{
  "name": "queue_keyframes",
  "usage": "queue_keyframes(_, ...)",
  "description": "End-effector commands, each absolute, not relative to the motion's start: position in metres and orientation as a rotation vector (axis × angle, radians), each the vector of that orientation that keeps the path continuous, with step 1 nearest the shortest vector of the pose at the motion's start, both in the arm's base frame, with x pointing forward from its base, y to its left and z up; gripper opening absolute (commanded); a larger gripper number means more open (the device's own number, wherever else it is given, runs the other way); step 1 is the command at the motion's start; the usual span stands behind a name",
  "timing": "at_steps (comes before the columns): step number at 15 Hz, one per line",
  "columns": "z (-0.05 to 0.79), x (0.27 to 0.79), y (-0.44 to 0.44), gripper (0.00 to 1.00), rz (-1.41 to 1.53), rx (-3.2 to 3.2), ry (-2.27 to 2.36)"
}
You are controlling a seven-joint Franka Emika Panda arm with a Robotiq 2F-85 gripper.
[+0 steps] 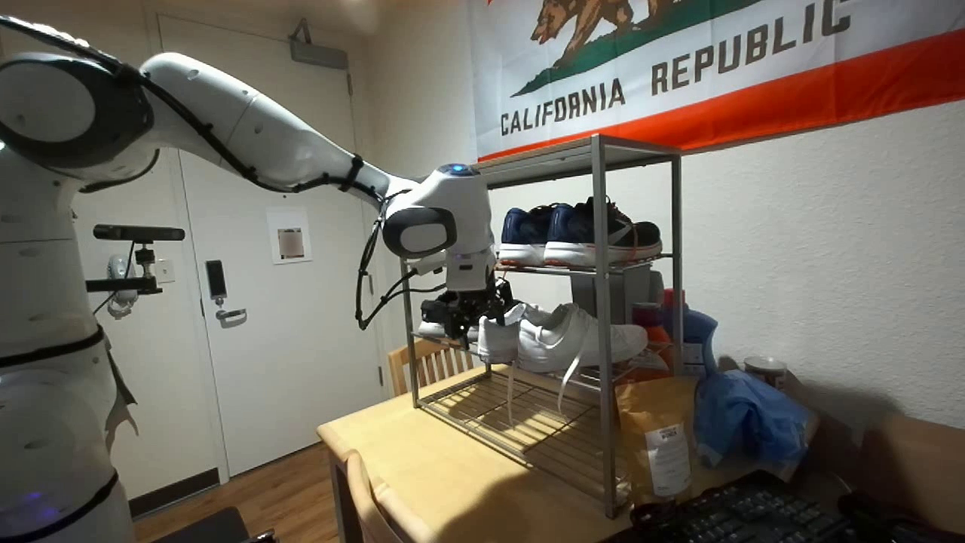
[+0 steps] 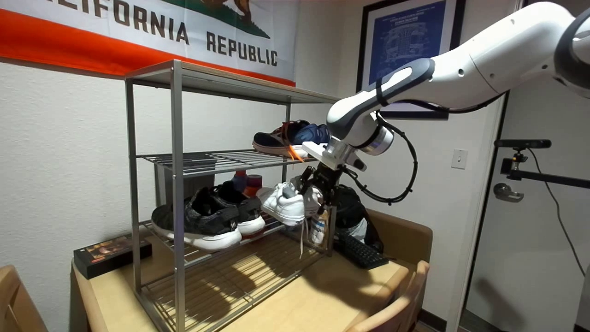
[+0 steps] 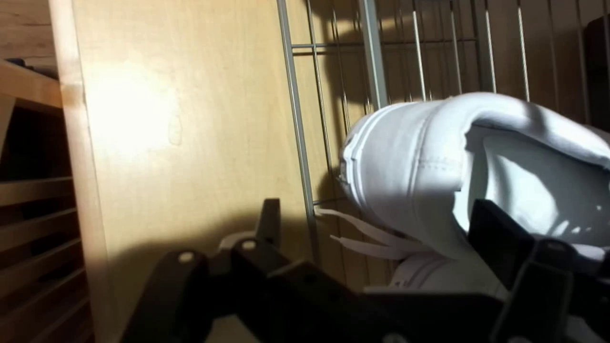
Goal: Pick up the white tennis shoe from the third shelf and place it on the second shelf
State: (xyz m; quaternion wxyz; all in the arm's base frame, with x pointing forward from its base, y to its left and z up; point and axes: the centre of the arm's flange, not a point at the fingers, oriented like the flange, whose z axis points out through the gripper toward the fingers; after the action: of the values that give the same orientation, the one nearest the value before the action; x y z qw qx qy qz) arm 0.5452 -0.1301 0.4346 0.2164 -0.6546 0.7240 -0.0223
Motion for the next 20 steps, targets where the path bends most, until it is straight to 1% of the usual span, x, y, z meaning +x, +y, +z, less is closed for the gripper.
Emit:
queue_keyframes(1, 0.43, 0.479, -0.114, 1.0, -0.161, -1.839, 1.989)
queue_keyframes(7, 0.44, 0.432, -0.118, 1.0, -0.293, -1.802, 1.937)
queue_keyframes(14, 0.467, 0.403, -0.128, 1.0, -0.356, -1.729, 1.903)
queue_keyframes(20, 0.454, 0.388, -0.114, 1.0, -0.331, -1.776, 1.908)
